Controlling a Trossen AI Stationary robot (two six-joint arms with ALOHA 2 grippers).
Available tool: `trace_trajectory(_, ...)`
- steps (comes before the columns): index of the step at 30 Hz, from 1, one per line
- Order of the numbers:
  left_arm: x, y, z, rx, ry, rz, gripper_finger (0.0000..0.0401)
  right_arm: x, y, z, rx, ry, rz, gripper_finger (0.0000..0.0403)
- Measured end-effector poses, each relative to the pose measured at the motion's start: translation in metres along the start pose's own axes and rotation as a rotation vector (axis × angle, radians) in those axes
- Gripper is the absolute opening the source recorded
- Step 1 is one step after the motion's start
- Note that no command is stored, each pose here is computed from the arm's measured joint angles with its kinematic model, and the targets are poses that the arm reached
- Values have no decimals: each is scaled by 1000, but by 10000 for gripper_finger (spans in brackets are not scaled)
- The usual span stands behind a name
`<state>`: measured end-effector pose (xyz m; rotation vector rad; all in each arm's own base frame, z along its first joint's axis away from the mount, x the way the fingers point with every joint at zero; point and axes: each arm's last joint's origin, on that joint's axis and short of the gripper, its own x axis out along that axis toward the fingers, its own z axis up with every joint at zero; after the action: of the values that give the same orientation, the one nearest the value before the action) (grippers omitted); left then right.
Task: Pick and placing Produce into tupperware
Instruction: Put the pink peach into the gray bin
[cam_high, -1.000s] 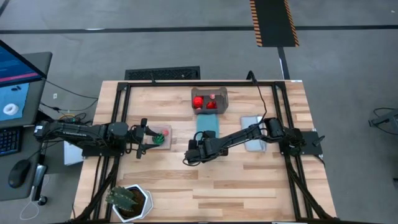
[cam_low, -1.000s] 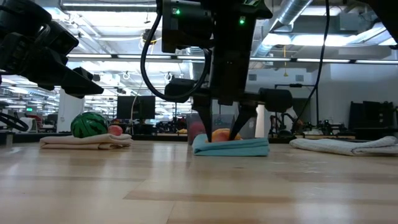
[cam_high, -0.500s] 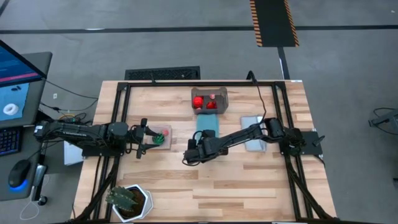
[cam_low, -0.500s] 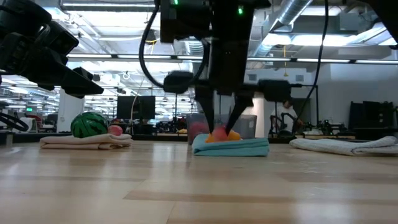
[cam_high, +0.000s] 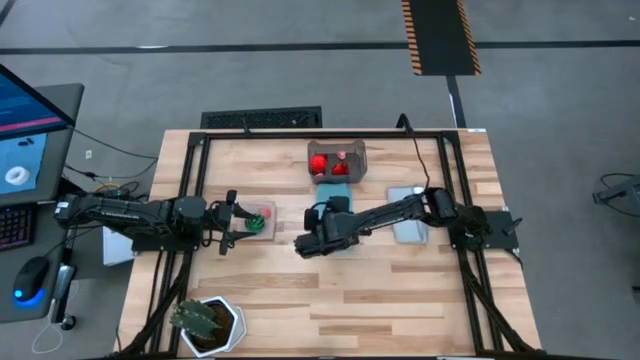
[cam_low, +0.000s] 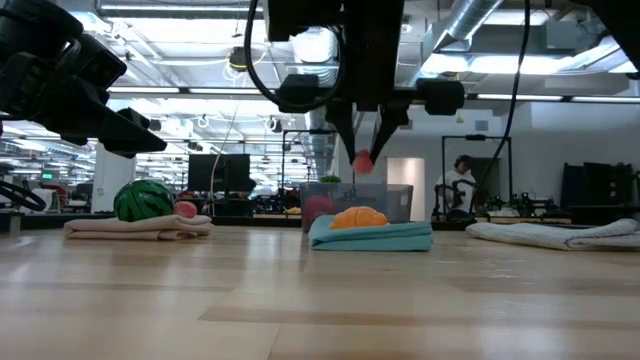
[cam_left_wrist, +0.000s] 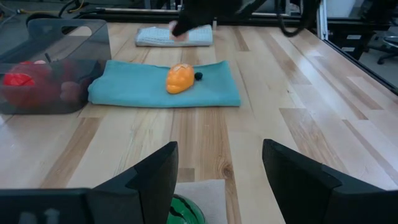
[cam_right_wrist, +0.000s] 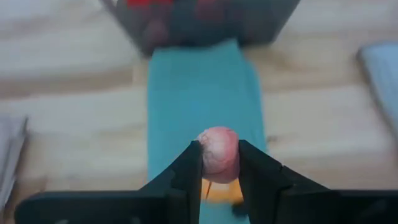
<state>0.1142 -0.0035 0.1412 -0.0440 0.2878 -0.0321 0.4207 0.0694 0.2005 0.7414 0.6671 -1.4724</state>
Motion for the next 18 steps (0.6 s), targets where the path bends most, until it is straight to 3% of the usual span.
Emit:
trace_trajectory(9, 0, 0, 0, 0, 0, 0, 224, 27, 4, 42, -42, -95, -84, 121)
trace_trajectory(18, 0, 0, 0, 0, 0, 0, 224, 48, 15, 105, -43, -96, -105, 129)
